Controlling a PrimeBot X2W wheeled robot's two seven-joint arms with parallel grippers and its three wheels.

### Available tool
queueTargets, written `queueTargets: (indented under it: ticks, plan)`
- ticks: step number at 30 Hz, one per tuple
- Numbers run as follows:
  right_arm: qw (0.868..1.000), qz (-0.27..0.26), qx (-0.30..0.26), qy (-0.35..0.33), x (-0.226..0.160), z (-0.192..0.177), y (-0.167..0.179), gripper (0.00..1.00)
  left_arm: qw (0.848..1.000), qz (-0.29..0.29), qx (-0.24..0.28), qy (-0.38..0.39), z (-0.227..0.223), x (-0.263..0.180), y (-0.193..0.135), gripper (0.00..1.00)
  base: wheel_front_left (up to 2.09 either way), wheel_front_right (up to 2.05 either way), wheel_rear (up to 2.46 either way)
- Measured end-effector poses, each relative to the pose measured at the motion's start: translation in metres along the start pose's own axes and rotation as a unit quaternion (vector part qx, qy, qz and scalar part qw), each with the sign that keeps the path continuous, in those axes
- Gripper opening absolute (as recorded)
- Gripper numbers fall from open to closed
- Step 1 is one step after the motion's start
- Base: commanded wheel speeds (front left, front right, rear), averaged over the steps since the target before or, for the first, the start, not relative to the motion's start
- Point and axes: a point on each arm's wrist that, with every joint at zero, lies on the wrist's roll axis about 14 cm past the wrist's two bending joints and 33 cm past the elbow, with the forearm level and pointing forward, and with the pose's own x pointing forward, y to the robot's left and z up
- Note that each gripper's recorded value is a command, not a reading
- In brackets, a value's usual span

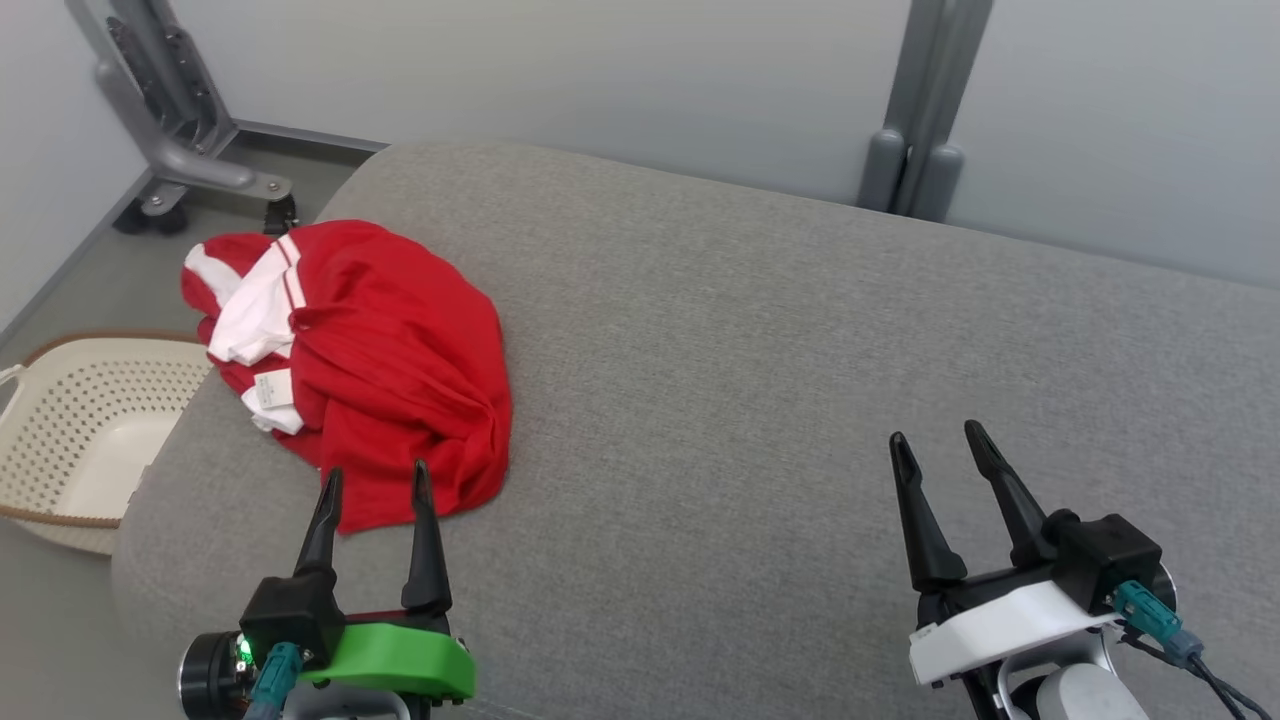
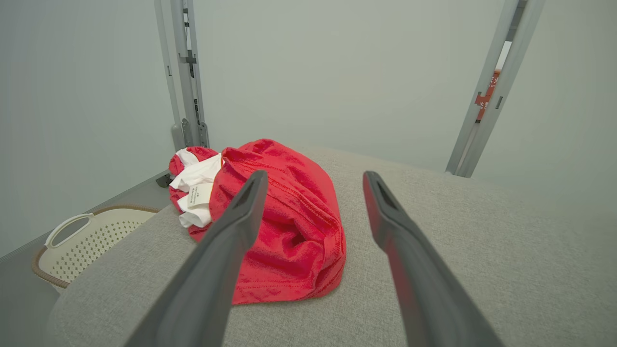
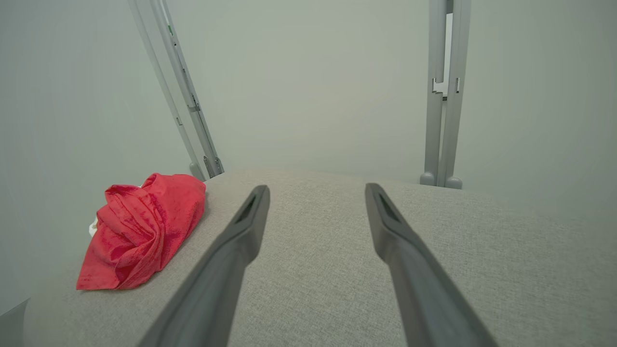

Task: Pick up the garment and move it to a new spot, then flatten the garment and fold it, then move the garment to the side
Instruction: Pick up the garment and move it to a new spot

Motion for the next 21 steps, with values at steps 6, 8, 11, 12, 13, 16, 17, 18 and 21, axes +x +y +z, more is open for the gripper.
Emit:
queueTargets:
  ticks: [6,8,11,12,13,16,17,18,21]
  plan:
    - [0.998,0.055,0.007,0.017,0.016,-0.013,0.034,1.00,0.999,0.049,0.005,-0.008,0.007,-0.017,0.031,1.00,0.00,0.00,0.00]
    - [0.998,0.067,0.009,0.017,0.020,-0.015,0.041,1.00,0.998,0.062,0.007,-0.010,0.009,-0.021,0.038,1.00,0.00,0.00,0.00]
    - [0.996,0.082,0.011,0.017,0.025,-0.015,0.051,1.00,0.997,0.076,0.008,-0.014,0.011,-0.026,0.047,1.00,0.00,0.00,0.00]
    - [0.996,0.085,0.012,0.019,0.026,-0.017,0.053,1.00,0.997,0.080,0.009,-0.014,0.012,-0.028,0.050,1.00,0.00,0.00,0.00]
    - [0.996,0.089,0.013,0.020,0.027,-0.018,0.055,1.00,0.996,0.084,0.010,-0.015,0.013,-0.029,0.052,1.00,0.00,0.00,0.00]
    - [0.995,0.093,0.017,0.024,0.029,-0.021,0.058,1.00,0.996,0.090,0.010,-0.012,0.011,-0.030,0.055,1.00,0.00,0.00,0.00]
    - [0.995,0.093,0.017,0.025,0.029,-0.022,0.058,1.00,0.995,0.094,0.009,-0.012,0.011,-0.030,0.057,1.00,0.00,0.00,0.00]
    - [0.995,0.093,0.018,0.027,0.029,-0.023,0.057,1.00,0.995,0.095,0.008,-0.012,0.012,-0.029,0.057,1.00,0.00,0.00,0.00]
    - [0.996,0.087,0.018,0.026,0.029,-0.023,0.053,1.00,0.995,0.094,0.006,-0.011,0.011,-0.026,0.056,1.00,0.00,0.00,0.00]
